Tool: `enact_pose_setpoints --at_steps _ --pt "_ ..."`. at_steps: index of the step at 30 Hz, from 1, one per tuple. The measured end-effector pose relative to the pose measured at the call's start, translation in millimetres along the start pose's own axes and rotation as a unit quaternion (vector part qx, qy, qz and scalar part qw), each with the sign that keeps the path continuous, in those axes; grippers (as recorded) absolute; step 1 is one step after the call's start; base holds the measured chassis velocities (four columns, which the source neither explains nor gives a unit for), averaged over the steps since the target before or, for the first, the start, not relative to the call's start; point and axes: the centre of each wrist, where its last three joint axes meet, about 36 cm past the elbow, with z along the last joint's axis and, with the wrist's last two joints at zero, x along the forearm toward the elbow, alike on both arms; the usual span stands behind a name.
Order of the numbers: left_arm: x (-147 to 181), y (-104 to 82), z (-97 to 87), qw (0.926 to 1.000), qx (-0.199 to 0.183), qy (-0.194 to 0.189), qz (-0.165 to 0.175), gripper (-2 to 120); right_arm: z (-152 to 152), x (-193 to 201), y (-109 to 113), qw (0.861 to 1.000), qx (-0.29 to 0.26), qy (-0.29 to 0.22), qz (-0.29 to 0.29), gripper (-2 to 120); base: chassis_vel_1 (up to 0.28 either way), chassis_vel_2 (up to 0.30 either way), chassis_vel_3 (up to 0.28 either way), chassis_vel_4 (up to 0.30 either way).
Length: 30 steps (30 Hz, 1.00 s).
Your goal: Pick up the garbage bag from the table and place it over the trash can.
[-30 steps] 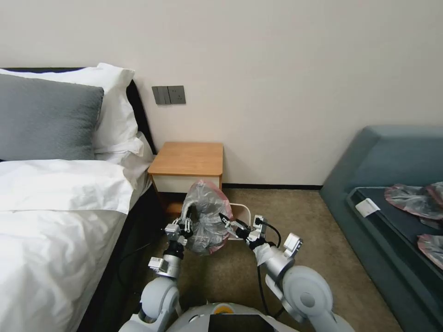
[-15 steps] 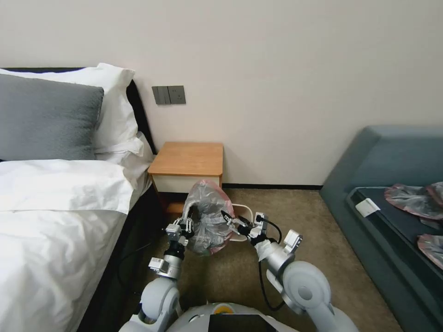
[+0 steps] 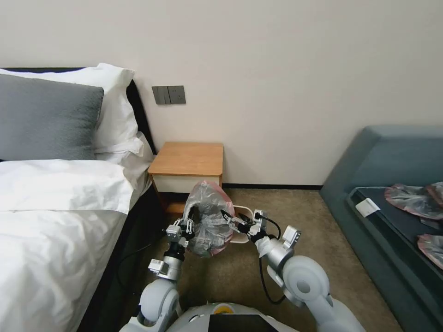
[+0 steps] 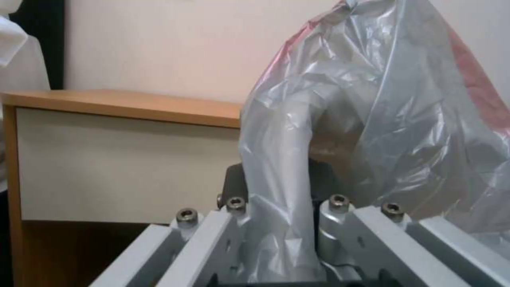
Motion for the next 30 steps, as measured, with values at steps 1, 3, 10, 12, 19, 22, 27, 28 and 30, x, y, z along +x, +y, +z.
enact_pose_setpoints --at_steps 1,3,10,12,19,22,27,28,30 --pt "0 -0.1 -0.2 1.0 0.0 0.0 0.0 9 0 -1 0 1.0 -0.001 0.001 -0.003 100 0.0 0.0 0.0 0.0" --pt "0 -0.2 -0.4 1.0 0.0 -0.001 0.0 9 0 -3 -1 1.0 -0.002 0.003 -0.004 100 0.0 0.0 0.0 0.0" --pt "0 -0.8 -1.2 1.0 0.001 -0.002 0.004 9 2 -10 -3 1.0 -0.002 0.006 -0.006 100 0.0 0.0 0.0 0.0" --pt "0 -0.7 -1.3 1.0 0.002 -0.003 0.005 9 2 -11 -3 1.0 -0.003 0.006 -0.007 100 0.0 0.0 0.0 0.0" --pt "0 0.8 -2.1 1.0 0.002 -0.005 0.007 9 1 -17 -4 1.0 -0.007 0.005 -0.009 89 0.0 0.0 0.0 0.0" --pt "0 1.0 -2.1 1.0 0.002 -0.005 0.007 9 2 -19 -4 1.0 -0.008 0.006 -0.009 78 0.0 0.0 0.0 0.0" --pt "0 0.9 -1.5 0.9999 0.007 -0.004 0.006 9 2 -22 -6 1.0 -0.008 0.005 -0.009 61 0.0 0.0 0.0 0.0" --pt "0 0.9 -1.5 0.9999 0.007 -0.004 0.006 9 2 -22 -6 1.0 -0.008 0.005 -0.009 61 0.0 0.0 0.0 0.0" --pt "0 1.0 -1.3 0.9999 0.012 -0.003 0.004 9 2 -23 -6 1.0 -0.009 0.003 -0.009 47 0.0 0.0 0.0 0.0"
